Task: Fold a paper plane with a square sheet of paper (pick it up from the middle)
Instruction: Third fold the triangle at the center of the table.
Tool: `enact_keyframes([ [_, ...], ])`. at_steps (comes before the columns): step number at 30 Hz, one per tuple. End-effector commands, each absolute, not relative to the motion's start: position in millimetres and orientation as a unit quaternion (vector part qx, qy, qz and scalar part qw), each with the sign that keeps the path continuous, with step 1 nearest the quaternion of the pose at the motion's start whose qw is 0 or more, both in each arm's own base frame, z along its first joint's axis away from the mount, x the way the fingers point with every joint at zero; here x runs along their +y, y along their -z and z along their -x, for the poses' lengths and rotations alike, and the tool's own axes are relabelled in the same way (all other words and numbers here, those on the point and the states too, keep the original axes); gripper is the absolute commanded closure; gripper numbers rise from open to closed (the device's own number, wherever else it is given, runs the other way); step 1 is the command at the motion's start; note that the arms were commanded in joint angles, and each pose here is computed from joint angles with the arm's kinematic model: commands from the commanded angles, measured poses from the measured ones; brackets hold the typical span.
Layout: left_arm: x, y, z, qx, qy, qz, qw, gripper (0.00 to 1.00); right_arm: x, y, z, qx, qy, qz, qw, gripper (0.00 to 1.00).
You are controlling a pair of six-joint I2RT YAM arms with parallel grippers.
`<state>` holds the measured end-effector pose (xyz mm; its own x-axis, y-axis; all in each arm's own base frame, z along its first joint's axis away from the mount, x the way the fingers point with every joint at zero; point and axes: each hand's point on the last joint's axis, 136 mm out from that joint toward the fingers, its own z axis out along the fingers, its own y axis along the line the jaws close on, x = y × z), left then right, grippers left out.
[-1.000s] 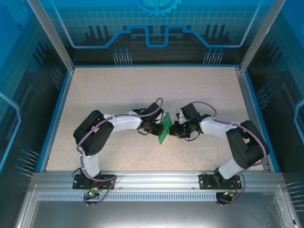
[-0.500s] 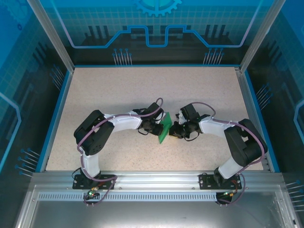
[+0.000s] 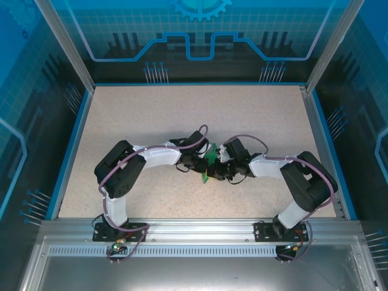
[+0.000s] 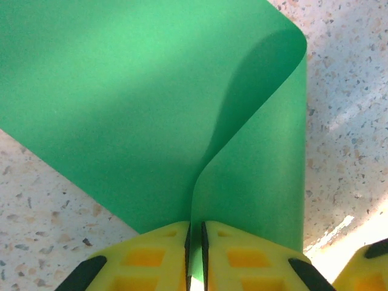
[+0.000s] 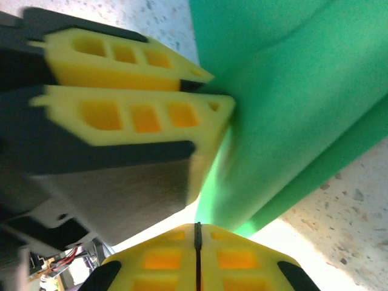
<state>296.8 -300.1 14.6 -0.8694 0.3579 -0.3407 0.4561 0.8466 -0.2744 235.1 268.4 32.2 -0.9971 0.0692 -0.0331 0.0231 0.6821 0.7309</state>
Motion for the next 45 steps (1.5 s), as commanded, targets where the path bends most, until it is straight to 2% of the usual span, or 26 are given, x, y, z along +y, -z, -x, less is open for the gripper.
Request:
enact_keyframes([
  [1,-296,1,-293,0.952,0.170,-0.223,0.122,0.84,276,-28,-229,0.908,-0.417,-0.031,0.017,0.93],
  [19,-298,-1,-293,0.951,0.173,-0.224,0.120,0.84,272,-25,-218,0.907,-0.420,-0.034,0.016,0.93],
  [28,-297,0,-292,0.952,0.174,-0.225,0.117,0.84,277,-40,-224,0.898,-0.438,-0.032,0.035,0.92],
  [45,-297,2,-290,0.952,0.171,-0.227,0.113,0.84,264,-5,-211,0.915,-0.400,-0.051,0.005,0.93],
])
